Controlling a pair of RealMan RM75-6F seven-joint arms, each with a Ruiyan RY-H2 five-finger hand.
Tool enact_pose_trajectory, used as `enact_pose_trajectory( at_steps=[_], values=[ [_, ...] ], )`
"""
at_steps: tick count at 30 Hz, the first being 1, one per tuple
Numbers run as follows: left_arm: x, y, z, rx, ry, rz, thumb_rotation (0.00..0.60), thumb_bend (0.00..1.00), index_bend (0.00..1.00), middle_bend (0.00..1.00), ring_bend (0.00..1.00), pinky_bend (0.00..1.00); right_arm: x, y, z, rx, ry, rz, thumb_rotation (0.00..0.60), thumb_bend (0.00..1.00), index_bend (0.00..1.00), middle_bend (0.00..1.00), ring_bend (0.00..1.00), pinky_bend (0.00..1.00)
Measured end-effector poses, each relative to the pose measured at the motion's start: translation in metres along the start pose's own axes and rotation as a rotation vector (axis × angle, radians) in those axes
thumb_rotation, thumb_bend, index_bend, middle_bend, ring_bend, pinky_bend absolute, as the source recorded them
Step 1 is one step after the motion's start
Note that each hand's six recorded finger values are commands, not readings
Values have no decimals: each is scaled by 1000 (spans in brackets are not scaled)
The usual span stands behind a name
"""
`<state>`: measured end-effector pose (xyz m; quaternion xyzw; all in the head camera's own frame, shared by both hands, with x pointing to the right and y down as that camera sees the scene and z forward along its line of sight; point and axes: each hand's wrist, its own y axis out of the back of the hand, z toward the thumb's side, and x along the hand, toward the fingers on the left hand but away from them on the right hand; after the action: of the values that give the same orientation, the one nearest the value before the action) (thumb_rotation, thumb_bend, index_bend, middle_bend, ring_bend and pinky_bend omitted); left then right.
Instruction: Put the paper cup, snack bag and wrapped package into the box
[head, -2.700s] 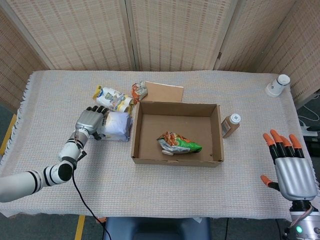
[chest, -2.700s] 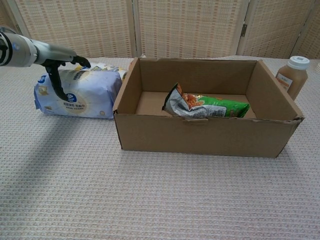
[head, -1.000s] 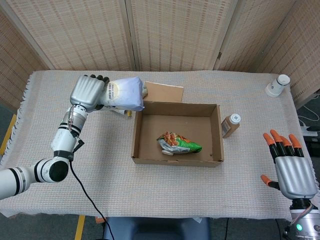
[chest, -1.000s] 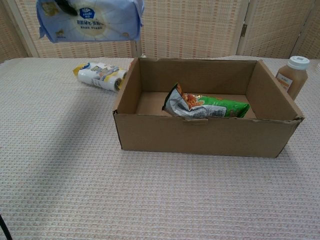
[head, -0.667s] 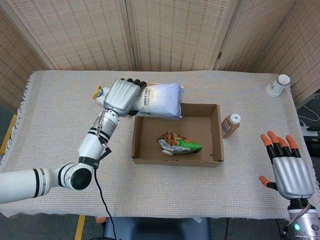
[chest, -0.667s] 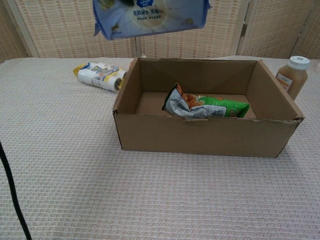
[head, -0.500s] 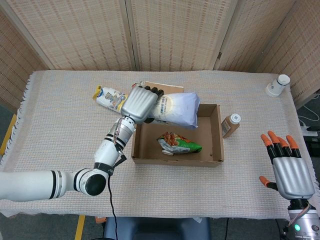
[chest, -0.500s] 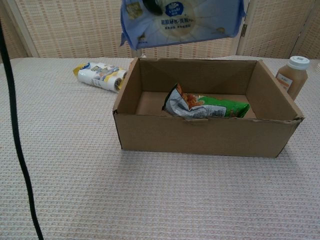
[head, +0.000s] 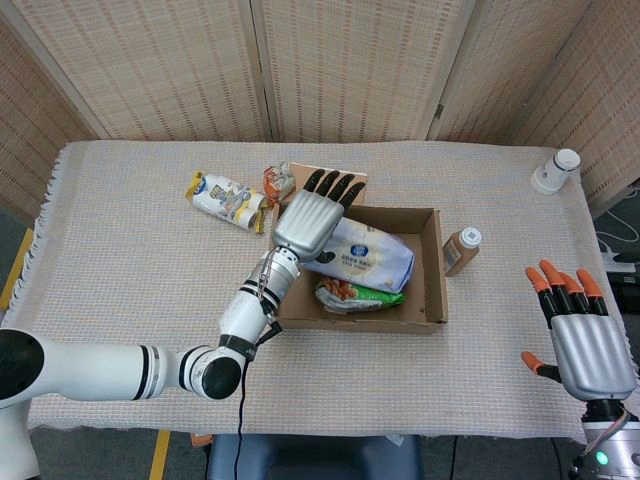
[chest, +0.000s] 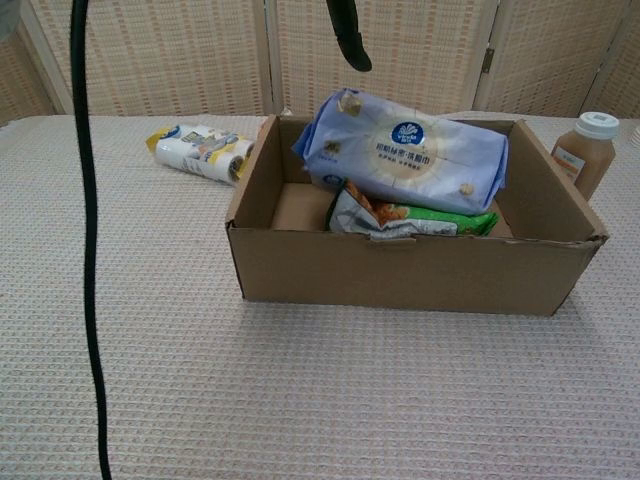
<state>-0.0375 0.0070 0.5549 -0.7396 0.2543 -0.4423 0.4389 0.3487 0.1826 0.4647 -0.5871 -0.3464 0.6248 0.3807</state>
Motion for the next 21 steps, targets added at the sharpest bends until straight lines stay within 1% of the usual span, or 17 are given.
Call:
enact_pose_trajectory(
  at_steps=[7,12,16,21],
  values=[
    [-9,15,-28,7,52,18,600,132,0,0,0,45,0,-2,1,5,-1,6,600,83,68,0,0,0],
    [-28,30,-68,19,118,48,600,142,0,0,0,56,-1,-4,2,6,1,12,600,83,68,0,0,0],
    [-54,41,-108,48,172,84,600,148,0,0,0,62,-1,-6,3,6,7,20,600,83,68,0,0,0],
    [-100,47,-160,101,218,145,600,150,0,0,0,62,-1,-5,5,2,13,18,600,83,68,0,0,0]
  ],
)
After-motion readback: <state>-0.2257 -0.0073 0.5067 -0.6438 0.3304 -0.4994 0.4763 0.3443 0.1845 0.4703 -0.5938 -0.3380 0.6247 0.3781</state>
